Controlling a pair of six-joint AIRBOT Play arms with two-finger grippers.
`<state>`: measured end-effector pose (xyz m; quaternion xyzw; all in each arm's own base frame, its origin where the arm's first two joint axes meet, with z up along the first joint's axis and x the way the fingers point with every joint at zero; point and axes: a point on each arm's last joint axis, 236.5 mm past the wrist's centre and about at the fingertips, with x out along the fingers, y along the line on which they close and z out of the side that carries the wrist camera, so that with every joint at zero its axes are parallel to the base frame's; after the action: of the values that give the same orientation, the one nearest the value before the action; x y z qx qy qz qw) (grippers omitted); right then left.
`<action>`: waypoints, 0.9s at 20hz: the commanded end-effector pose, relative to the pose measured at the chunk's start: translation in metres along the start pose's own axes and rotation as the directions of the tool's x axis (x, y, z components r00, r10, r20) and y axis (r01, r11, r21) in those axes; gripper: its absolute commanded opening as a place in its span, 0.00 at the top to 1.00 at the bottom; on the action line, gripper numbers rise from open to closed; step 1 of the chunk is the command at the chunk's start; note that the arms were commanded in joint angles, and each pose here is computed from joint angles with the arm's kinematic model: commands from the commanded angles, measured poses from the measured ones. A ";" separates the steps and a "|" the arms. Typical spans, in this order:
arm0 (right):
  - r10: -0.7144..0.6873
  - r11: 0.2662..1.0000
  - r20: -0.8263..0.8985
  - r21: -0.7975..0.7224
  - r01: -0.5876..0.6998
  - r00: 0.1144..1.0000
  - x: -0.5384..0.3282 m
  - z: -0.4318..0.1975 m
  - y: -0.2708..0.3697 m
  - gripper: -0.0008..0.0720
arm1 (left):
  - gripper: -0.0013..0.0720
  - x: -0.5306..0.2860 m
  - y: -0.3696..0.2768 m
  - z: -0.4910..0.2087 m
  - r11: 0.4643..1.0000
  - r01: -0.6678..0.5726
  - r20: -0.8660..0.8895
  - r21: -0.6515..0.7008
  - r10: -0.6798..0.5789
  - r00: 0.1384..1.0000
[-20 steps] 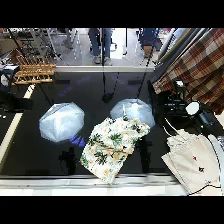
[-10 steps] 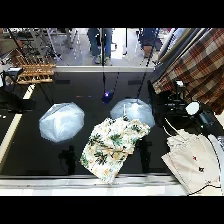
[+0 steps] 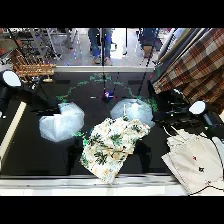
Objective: Fold the clothes and pants, and hang the long-sleeved shirts on hangers.
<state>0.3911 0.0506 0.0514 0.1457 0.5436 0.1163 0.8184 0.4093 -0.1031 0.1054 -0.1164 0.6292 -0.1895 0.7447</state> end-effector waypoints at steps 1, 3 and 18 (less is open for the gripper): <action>0.014 0.998 0.054 -0.058 -0.011 0.998 -0.028 0.004 0.003 0.43 | 0.32 -0.015 -0.108 0.013 0.885 0.441 0.034 0.149 -0.450 0.892; 0.076 0.984 0.202 -0.173 -0.040 0.976 -0.058 0.027 0.023 0.43 | 0.41 -0.021 -0.128 0.001 0.853 0.452 0.005 0.261 -0.469 0.883; 0.334 0.943 -0.100 0.037 -0.332 0.937 0.025 -0.057 0.045 0.10 | 0.31 -0.012 -0.034 0.020 0.809 -0.392 0.253 0.437 0.308 0.917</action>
<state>0.3642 0.0894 0.0705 0.1666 0.4911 0.2435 0.8196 0.4151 -0.1118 0.1794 0.1557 0.4685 -0.1533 0.8560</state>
